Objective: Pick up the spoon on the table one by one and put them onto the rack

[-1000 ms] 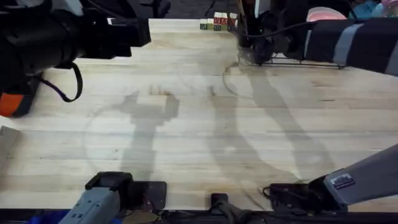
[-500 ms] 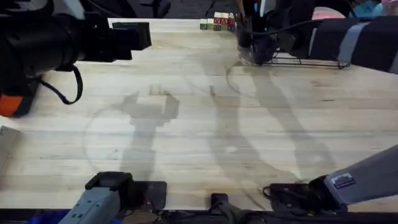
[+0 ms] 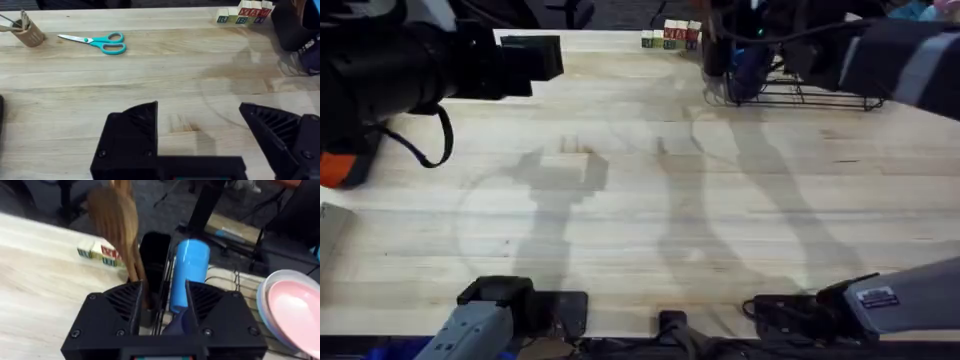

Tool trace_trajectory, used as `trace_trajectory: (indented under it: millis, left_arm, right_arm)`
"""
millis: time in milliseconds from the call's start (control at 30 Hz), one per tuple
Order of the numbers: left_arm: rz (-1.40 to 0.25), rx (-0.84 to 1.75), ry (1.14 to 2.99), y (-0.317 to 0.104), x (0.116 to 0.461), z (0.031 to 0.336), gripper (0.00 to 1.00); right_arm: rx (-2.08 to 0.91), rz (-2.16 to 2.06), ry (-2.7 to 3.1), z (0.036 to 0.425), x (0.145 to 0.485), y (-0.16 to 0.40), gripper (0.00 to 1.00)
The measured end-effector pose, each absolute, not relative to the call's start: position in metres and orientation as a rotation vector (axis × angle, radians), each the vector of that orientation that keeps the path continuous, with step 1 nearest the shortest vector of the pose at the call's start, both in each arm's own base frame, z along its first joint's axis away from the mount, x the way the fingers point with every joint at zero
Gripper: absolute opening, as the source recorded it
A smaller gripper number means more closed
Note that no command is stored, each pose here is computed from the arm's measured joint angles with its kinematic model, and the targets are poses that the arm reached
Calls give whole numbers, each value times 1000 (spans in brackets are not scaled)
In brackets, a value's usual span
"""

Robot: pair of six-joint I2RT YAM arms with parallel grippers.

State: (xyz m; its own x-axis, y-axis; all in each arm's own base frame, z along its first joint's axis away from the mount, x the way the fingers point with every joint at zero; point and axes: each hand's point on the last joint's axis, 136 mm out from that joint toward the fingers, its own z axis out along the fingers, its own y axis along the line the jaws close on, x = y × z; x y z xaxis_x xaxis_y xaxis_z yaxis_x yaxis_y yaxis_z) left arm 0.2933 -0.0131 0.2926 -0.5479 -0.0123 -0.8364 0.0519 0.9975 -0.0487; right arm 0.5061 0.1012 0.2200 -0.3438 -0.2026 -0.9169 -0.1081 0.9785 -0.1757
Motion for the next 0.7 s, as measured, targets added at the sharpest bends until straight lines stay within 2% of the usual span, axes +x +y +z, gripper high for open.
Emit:
trace_trajectory:
  millis: [200, 467, 667, 700]
  left_arm:
    - [-83, 28, 2149, -13, 293, 293, 993]
    - [-83, 28, 2149, -13, 293, 293, 993]
    - [-82, 28, 2134, -13, 295, 296, 993]
    - [-82, 28, 2126, -13, 296, 297, 993]
  right_arm:
    - [-204, -86, 1866, 255, 495, 98, 531]
    - [-216, -93, 1914, 285, 451, 86, 602]
    - [-227, -100, 1963, 301, 409, 75, 865]
    - [-230, -102, 1975, 311, 384, 68, 989]
